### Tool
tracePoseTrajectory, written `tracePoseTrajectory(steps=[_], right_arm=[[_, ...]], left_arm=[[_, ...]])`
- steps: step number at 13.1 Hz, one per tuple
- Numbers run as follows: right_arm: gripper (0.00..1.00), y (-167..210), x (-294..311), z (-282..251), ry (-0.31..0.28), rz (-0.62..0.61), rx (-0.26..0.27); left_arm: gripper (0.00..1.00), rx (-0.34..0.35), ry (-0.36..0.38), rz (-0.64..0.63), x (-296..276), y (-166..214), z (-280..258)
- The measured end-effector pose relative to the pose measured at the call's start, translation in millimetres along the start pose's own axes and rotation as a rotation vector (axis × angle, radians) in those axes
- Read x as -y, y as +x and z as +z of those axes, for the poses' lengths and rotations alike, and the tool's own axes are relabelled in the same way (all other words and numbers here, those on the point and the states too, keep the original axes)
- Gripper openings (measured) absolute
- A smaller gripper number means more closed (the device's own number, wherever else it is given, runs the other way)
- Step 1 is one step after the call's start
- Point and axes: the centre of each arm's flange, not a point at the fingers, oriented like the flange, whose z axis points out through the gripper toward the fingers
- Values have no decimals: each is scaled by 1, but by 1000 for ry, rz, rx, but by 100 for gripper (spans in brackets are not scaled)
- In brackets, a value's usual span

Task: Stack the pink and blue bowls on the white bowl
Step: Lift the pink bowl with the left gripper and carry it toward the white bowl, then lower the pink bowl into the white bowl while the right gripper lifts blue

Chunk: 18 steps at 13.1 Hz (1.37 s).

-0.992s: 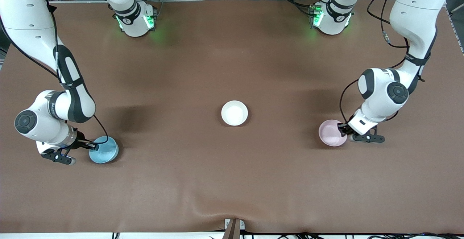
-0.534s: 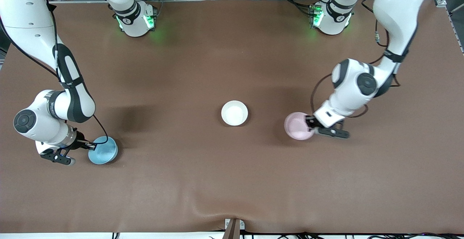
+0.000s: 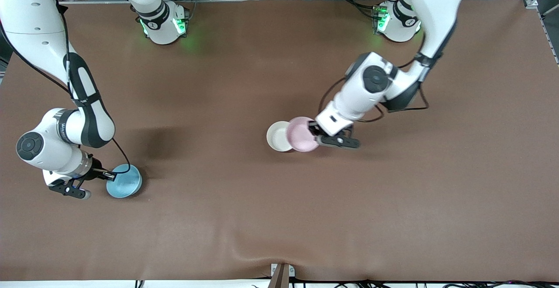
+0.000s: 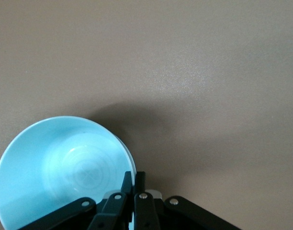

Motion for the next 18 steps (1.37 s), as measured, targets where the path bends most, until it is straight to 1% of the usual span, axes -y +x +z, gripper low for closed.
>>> tracePoseTrajectory(steps=[3,6,10,13,18], right_arm=[[3,0,0,0,0,0,0],[3,0,0,0,0,0,-1],[3,2,1,-11,2,-1,-7],[3,3,3,-36,2,-4,13],[3,-3,21,-99,9,-30,37]], left_arm=[[3,31,-10,16,-17,-8,20],[3,71,3,27,-21,-20,47],[3,72,25,40,-25,-21,65],[3,69,25,38,-25,-18,65],[3,63,18,31,-25,-11,67]])
